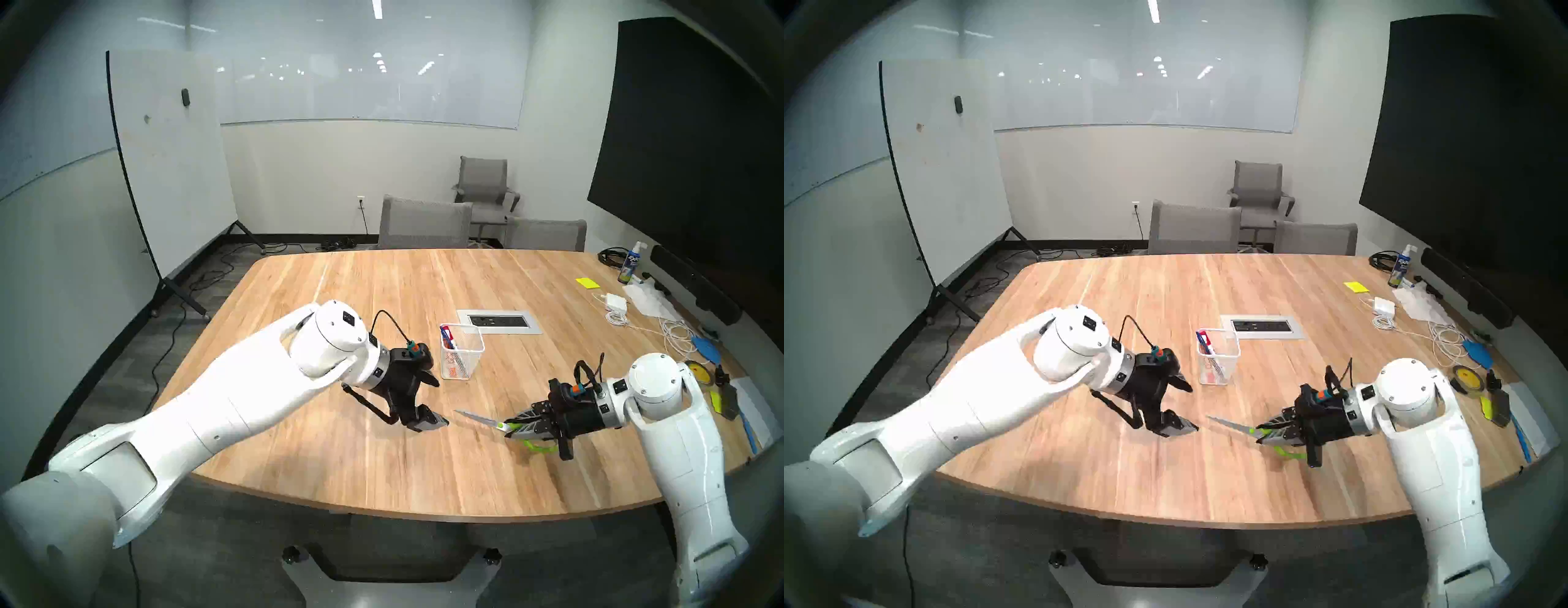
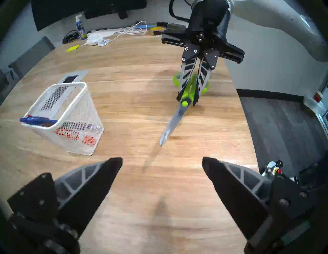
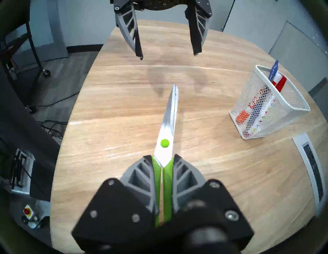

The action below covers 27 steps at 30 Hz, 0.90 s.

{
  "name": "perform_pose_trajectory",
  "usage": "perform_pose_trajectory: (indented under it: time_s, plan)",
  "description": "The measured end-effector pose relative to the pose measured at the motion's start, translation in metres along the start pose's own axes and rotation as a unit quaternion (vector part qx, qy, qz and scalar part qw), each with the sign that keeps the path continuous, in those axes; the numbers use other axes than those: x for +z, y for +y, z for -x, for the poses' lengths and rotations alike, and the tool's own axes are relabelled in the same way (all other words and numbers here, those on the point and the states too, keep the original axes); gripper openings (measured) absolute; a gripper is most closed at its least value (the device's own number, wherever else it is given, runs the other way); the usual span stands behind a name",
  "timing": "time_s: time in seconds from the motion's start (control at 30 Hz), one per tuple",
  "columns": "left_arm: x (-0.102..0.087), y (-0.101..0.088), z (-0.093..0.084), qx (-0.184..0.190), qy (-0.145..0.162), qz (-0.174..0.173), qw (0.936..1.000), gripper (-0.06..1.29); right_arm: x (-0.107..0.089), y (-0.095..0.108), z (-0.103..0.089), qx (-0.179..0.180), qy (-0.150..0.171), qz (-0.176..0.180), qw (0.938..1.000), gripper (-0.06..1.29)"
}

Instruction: Place the pen, the marker, and the scissors into the pen holder

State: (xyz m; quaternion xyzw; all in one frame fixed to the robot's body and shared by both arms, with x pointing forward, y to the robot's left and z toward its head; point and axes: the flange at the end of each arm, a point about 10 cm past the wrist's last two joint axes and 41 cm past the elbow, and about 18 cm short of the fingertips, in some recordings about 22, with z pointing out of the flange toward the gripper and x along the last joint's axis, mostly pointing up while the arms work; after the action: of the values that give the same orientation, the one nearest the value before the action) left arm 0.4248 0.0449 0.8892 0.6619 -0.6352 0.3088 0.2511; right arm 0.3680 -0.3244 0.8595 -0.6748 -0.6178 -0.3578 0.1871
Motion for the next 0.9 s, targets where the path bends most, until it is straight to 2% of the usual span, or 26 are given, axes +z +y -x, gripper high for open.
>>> perform_pose_trajectory:
  time_s: [0.5,0.9]
  plan:
    - [0.026,-0.017,-0.023,0.036,-0.035,0.059,0.9970,1.21,0.007,-0.007,-0.011,-0.027,-0.001,-0.010,0.9996,0.12]
    - [0.035,-0.024,-0.046,0.054,-0.036,0.088,0.9940,1.21,0.011,-0.012,-0.017,-0.038,-0.004,-0.007,0.9992,0.12]
